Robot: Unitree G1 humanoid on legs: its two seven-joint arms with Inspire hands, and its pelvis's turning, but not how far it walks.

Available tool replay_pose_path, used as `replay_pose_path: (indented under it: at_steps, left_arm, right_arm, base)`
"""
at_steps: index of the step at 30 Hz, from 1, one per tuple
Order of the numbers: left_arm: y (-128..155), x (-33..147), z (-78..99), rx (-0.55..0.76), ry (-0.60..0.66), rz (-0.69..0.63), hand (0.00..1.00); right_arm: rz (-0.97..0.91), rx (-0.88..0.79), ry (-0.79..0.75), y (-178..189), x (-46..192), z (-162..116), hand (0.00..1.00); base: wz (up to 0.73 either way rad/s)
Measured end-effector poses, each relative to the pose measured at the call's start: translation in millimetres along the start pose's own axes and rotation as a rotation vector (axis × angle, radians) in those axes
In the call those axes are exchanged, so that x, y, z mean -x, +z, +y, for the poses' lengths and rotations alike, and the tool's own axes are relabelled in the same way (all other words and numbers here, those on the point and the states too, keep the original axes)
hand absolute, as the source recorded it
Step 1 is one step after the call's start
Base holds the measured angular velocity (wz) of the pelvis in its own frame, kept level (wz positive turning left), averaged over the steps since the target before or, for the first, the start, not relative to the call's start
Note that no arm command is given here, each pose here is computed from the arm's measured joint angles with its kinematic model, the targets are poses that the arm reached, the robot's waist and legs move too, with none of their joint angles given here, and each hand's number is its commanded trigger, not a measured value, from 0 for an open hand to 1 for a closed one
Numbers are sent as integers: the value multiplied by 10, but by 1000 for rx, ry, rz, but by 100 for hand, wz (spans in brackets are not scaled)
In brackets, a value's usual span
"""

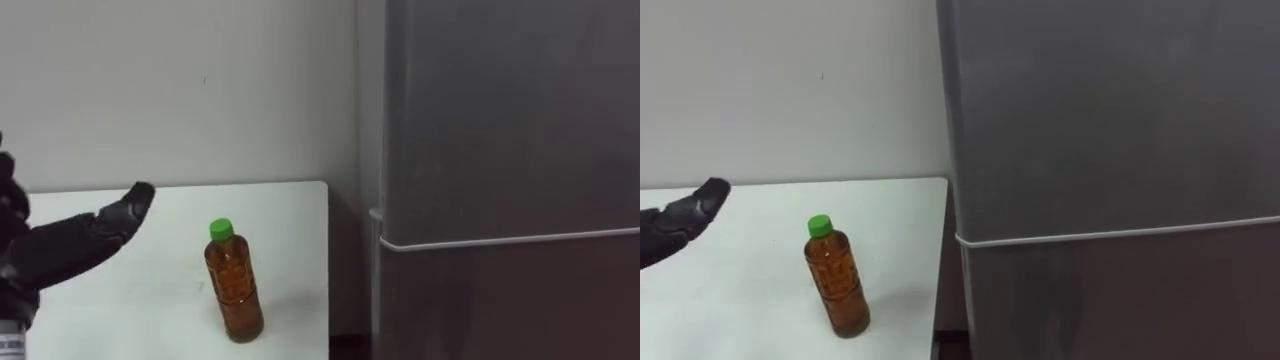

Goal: Put the bottle in the upper fridge

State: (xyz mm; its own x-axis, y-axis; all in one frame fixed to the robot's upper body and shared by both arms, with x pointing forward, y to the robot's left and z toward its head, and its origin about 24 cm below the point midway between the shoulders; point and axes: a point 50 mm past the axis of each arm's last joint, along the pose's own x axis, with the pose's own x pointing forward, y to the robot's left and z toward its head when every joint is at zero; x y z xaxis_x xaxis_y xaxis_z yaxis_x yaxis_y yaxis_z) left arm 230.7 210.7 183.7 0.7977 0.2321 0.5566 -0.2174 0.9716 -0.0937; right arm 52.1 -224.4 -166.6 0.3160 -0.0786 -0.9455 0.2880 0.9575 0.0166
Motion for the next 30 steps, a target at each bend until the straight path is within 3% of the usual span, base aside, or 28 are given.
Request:
replay_pose_path:
  at_steps: [7,16,21,30]
  left_arm:
    - [73,-8,-450,75,-310,-19,0]
    - [141,36,-794,133,-585,-33,0]
    - [136,147,-992,246,-738,-3,0]
    - [127,164,-1034,287,-740,16,0]
  right_arm:
    - [-14,18,31,74,-13,21,0]
    - [-15,49,50,140,-41,94,0]
    - [-20,85,64,195,-58,146,0]
    - [-8,93,67,195,-68,163,0]
  base:
    - [0]
    - [0]
    - [0]
    - [0]
